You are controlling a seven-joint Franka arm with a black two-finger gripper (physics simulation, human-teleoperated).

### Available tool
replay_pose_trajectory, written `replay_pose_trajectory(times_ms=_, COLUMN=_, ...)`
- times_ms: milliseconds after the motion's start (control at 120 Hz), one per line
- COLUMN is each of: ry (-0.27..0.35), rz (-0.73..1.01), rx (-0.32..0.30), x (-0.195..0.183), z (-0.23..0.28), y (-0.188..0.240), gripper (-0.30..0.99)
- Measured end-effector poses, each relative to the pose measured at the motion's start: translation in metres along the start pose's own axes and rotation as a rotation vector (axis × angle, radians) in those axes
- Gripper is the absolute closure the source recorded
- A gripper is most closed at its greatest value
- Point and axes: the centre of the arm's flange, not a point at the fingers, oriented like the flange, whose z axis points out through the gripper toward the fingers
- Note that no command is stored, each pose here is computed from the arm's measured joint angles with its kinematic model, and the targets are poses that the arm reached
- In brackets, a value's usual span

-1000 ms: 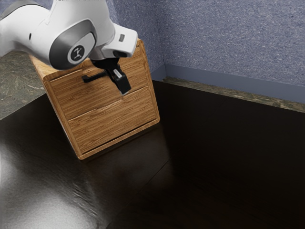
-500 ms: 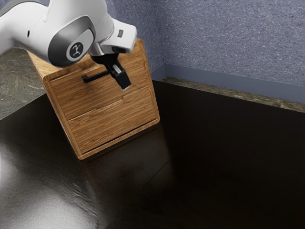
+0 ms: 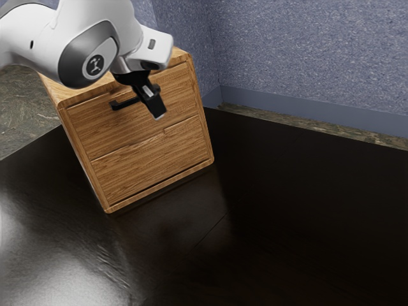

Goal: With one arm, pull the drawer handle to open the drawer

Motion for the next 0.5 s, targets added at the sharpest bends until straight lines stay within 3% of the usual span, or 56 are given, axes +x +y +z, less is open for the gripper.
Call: replay_pose_trajectory(times_ms=500, ry=-0.021, rz=0.002, rx=-0.002, x=0.000, z=0.020, y=-0.008, gripper=0.00)
